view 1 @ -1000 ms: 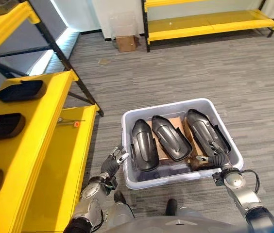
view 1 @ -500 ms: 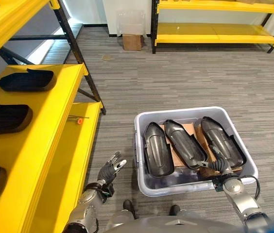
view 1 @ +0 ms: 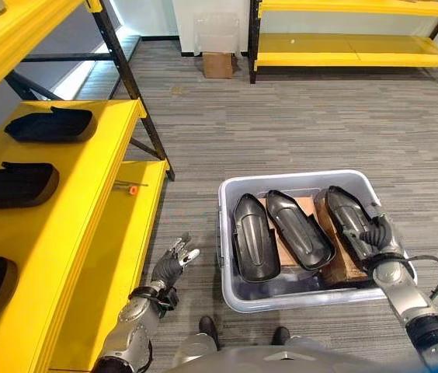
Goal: Move parts from the plastic box to the shelf.
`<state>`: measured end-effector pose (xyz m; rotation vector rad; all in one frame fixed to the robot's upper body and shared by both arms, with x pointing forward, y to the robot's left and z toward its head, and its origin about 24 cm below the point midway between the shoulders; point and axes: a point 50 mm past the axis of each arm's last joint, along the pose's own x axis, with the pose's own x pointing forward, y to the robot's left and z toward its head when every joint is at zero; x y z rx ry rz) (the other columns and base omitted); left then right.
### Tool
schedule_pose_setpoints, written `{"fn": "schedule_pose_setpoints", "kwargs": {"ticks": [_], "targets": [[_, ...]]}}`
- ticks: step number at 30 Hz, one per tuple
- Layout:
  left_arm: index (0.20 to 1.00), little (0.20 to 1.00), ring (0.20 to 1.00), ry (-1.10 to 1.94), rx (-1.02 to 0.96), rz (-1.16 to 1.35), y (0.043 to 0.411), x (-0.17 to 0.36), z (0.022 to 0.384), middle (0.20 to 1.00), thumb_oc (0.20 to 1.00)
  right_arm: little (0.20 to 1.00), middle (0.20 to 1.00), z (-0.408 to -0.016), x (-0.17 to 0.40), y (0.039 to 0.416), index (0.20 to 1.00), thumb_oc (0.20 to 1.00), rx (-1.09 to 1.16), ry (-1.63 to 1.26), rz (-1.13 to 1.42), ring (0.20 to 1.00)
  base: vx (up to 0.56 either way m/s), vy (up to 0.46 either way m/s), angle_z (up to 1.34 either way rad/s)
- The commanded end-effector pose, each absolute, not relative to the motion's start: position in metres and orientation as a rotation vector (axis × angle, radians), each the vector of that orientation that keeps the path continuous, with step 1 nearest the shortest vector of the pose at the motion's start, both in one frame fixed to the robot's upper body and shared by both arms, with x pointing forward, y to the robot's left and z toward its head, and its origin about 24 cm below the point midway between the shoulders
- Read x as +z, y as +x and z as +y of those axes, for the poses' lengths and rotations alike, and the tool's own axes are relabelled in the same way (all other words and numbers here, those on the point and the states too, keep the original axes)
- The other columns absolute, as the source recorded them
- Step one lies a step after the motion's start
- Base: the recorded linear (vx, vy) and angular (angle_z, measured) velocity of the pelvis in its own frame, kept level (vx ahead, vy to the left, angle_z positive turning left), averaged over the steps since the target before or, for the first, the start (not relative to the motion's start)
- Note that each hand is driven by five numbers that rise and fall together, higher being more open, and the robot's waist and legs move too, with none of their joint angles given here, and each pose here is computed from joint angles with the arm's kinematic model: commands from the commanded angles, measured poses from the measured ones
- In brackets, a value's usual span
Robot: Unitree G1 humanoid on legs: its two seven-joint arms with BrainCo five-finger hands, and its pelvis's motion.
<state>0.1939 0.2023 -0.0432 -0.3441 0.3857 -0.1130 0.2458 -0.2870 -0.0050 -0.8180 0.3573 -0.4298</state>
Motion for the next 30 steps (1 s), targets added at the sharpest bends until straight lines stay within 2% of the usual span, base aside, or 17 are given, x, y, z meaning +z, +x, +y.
{"fn": "schedule_pose_setpoints", "kwargs": {"ticks": [1,10,15,22,23,30], "targets": [[1.0,1.0,1.0,-0.361,-0.083,0.16,0.224,-0.004,0.209,1.0,1.0,1.0,1.0,-0.298,0.025,0.267,1.0,1.0,-0.542,-0.905,0.238,1.0,-0.1,-0.041,0.03],[1.0,1.0,1.0,-0.354,0.051,-0.212,0.259,0.07,0.223,1.0,1.0,1.0,1.0,-0.312,0.052,0.296,1.0,1.0,-0.636,-0.851,0.226,1.0,-0.14,-0.055,0.07],[1.0,1.0,1.0,-0.394,0.081,-0.433,0.273,0.12,0.223,1.0,1.0,1.0,1.0,-0.309,0.069,0.324,1.0,1.0,-0.666,-0.677,0.261,1.0,-0.19,-0.07,0.09],[1.0,1.0,1.0,-0.403,0.068,-0.472,0.277,0.133,0.218,1.0,1.0,1.0,1.0,-0.311,0.076,0.333,1.0,1.0,-0.687,-0.628,0.285,1.0,-0.09,-0.028,0.06],[1.0,1.0,1.0,-0.4,0.054,-0.471,0.28,0.135,0.214,1.0,1.0,1.0,1.0,-0.313,0.07,0.335,1.0,1.0,-0.683,-0.548,0.35,1.0,-0.08,-0.027,0.03],[1.0,1.0,1.0,-0.411,0.022,-0.448,0.286,0.133,0.208,1.0,1.0,1.0,1.0,-0.323,0.067,0.335,1.0,1.0,-0.73,-0.513,0.468,1.0,-0.02,-0.014,0.0]]}}
